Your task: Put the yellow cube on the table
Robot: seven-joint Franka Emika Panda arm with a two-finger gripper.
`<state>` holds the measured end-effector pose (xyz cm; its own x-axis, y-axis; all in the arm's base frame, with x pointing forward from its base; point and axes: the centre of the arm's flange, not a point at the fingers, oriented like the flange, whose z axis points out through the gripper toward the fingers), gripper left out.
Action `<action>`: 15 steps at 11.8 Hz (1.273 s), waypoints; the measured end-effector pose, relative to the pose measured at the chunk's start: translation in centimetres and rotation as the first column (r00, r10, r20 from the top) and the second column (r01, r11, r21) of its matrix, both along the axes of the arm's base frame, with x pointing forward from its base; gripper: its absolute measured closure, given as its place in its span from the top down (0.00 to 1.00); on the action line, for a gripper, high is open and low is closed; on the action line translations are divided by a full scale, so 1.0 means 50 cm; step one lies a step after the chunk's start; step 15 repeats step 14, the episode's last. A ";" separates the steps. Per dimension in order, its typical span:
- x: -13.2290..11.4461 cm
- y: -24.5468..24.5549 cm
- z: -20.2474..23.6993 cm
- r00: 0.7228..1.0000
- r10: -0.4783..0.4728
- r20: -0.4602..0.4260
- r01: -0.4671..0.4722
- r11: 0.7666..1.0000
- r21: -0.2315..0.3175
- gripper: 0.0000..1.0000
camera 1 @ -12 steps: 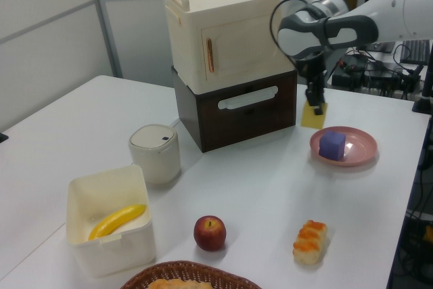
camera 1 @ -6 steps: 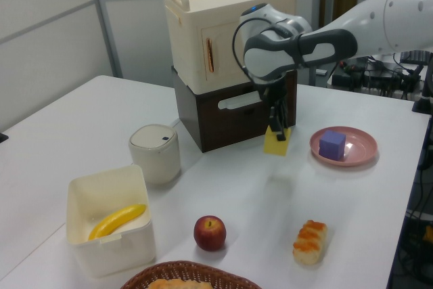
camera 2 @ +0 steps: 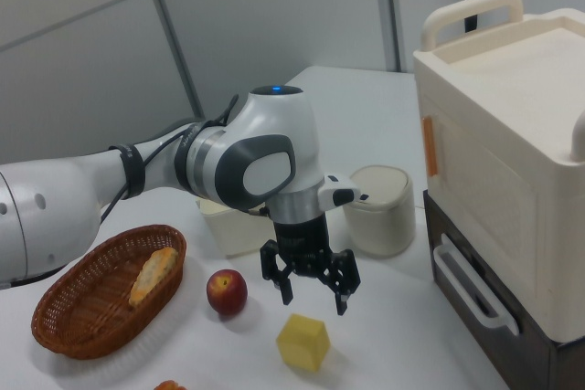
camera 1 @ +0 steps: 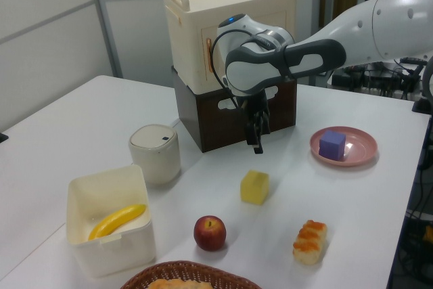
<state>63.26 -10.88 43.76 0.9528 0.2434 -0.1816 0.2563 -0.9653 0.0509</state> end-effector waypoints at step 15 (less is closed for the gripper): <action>-0.039 0.049 0.263 0.990 -0.079 0.120 0.080 0.997 -0.001 1.00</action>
